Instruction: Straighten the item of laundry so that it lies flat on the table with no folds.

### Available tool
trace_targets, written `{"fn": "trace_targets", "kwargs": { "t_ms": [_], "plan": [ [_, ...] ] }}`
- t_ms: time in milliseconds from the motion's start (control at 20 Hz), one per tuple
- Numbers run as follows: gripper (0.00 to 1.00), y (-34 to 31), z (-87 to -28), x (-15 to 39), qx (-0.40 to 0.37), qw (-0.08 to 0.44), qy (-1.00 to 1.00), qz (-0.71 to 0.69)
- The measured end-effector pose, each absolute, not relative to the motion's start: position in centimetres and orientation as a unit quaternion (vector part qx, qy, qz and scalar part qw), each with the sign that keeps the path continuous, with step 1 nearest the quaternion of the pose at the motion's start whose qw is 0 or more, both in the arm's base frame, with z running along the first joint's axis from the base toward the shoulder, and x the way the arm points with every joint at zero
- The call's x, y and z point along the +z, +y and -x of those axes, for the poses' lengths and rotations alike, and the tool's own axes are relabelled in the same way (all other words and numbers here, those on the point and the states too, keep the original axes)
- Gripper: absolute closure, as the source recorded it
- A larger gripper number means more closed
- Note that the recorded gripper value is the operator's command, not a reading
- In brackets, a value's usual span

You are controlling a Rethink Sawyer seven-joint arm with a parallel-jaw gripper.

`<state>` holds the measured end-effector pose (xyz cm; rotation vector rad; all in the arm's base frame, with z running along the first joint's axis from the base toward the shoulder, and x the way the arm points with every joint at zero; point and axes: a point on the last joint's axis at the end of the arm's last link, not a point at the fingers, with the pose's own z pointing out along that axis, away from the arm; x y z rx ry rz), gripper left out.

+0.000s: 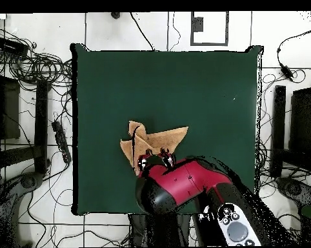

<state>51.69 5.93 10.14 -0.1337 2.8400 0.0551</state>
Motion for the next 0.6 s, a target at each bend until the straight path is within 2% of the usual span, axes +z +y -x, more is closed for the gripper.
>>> {"fn": "trace_targets", "kwargs": {
  "t_ms": [600],
  "plan": [
    [0.0,6.4,-56.1,9.4,0.035,0.18,0.981,0.057]
  ]
}}
